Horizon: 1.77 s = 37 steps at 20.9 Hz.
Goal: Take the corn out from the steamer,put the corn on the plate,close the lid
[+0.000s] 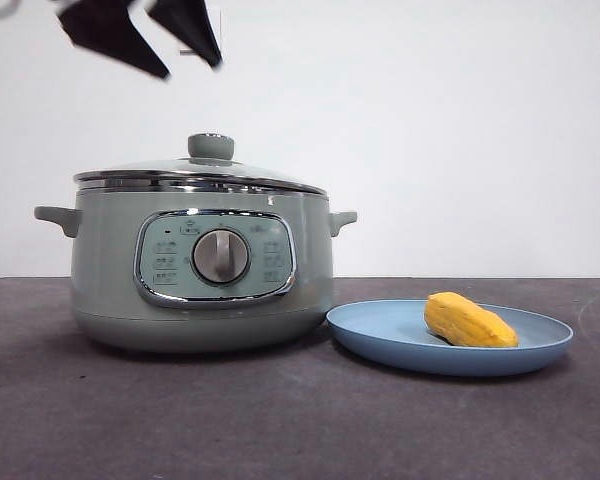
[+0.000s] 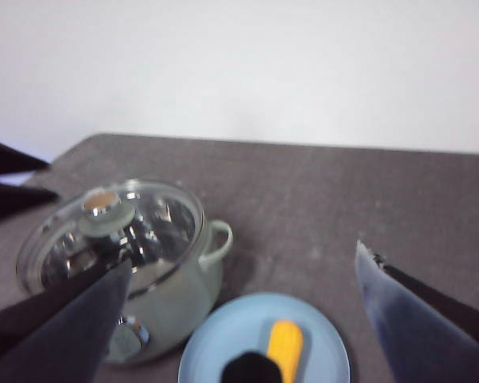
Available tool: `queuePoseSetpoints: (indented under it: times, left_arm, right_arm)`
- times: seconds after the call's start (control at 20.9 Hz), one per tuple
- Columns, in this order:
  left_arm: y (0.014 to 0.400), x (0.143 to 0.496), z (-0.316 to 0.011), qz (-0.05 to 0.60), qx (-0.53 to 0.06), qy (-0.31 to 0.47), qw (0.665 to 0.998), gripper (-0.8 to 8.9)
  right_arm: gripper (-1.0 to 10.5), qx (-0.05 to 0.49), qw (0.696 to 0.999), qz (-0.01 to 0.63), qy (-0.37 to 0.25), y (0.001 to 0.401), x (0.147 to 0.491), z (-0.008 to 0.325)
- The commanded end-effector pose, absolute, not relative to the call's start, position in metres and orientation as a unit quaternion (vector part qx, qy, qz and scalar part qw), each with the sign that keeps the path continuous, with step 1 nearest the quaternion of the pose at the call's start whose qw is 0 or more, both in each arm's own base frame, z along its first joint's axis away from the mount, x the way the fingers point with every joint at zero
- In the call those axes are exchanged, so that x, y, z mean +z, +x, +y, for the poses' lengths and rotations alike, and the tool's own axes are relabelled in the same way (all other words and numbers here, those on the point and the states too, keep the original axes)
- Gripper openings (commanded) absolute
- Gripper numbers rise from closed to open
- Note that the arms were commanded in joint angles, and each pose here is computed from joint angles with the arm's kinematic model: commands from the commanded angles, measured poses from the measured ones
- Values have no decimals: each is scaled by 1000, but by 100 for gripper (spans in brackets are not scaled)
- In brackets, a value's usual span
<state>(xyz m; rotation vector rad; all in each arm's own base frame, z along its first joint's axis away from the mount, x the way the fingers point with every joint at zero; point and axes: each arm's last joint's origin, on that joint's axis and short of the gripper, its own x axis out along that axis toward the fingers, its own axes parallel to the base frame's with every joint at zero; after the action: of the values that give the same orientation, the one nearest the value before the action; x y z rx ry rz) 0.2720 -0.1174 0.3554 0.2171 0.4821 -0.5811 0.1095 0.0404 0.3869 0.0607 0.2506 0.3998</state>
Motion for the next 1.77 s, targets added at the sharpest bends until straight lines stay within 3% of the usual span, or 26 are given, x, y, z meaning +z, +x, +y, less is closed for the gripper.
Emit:
queuePoseSetpoints:
  times: [0.05,0.43,0.72,0.81,1.0,1.05,1.1,1.77]
  left_arm:
    - [251,368,-109,232,-283,102,925,417]
    - [176,396,-78,265,-278,71,920,408]
    - [136,400,-65,294,-324,48,898,404]
    - [129,399,-62,305,-329,39,893,389]
    - [122,396,-60,330,-327,39,885,73]
    - [122,395,-59,334,-326,39,883,0]
    - [121,394,-59,338,-326,39,882,-11]
    - [121,394,-59,342,-322,41,882,-4]
  right_arm:
    - [473,201,969,142,18,109,383,41]
    - [469,289,931,221,16,104,369,45]
    - [462,334,901,276,28,103,360,48]
    - [376,337,896,286,29,103,358,48]
    - [-22,334,892,303,30,104,355,48]
    - [-9,334,891,305,30,104,355,48]
    - [-8,333,891,308,30,103,354,48]
    - [1,329,890,313,30,103,353,47]
